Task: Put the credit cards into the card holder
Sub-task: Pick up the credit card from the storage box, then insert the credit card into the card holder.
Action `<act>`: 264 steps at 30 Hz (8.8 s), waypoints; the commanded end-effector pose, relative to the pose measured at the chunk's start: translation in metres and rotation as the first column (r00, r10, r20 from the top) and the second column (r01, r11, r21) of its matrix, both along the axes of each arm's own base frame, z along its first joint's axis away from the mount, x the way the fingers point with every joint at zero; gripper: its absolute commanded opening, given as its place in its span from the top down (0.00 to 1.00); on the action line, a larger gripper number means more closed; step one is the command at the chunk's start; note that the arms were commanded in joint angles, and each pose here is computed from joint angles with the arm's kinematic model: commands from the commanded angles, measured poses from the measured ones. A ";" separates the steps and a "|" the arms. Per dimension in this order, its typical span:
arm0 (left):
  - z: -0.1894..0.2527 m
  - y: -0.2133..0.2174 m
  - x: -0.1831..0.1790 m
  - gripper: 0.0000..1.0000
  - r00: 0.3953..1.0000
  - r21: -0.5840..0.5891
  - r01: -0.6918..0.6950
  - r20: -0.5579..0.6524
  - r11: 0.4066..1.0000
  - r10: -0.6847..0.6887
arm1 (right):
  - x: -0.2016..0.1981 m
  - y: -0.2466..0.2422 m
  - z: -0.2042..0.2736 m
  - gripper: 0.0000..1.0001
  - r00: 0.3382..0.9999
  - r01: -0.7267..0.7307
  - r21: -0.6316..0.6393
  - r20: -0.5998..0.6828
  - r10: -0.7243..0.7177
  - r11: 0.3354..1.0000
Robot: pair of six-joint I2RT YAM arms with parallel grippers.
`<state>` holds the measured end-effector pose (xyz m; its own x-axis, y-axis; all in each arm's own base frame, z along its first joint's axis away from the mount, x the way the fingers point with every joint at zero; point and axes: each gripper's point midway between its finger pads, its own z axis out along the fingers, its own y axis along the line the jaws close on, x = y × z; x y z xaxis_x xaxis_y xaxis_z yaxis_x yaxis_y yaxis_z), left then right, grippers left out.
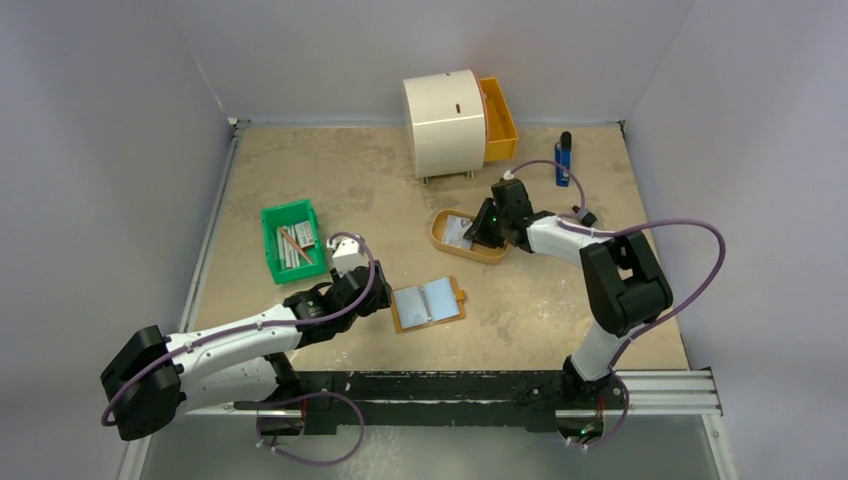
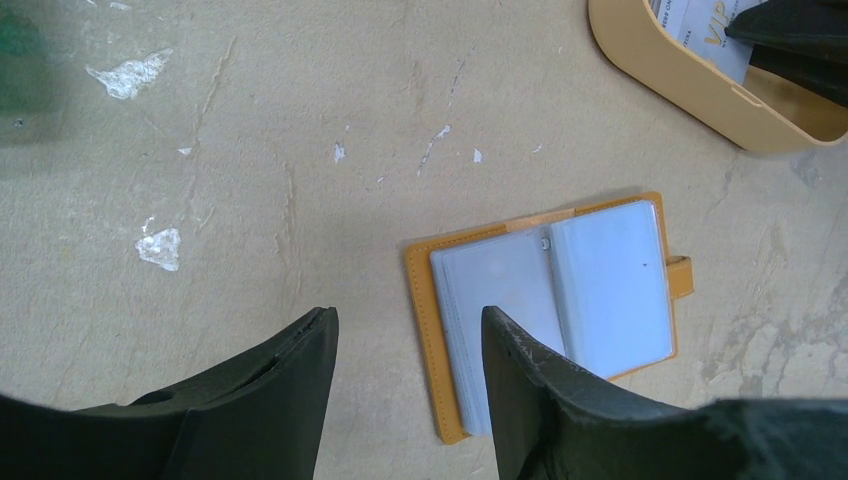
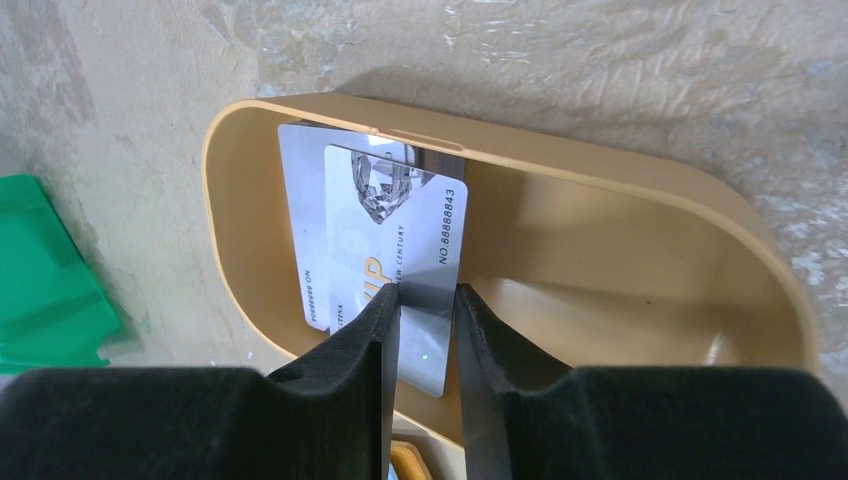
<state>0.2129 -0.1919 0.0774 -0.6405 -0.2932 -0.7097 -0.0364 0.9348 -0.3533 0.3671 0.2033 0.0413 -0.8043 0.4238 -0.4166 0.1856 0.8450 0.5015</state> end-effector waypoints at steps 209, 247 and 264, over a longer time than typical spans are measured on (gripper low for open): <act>-0.078 -0.009 -0.005 0.78 0.975 -0.088 0.045 -0.215 0.995 -0.063 | -0.161 0.083 -0.008 1.00 0.868 -0.373 0.461 -0.134 0.479 0.805; -0.080 -0.013 -0.015 0.82 0.975 -0.155 0.033 -0.213 0.987 -0.066 | -0.162 0.116 -0.010 1.00 0.894 -0.358 0.389 -0.120 0.432 0.849; -0.079 -0.009 -0.017 0.82 0.976 -0.166 0.012 -0.211 0.986 -0.047 | -0.164 0.121 0.001 0.60 0.879 -0.404 0.361 -0.102 0.466 0.841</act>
<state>0.2174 -0.2156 0.0217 -0.7339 -0.4116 -0.5404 -0.0674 0.8358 -0.5449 0.1960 0.3161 0.0295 -0.9889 0.1062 -0.1041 -0.0070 0.6659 0.7460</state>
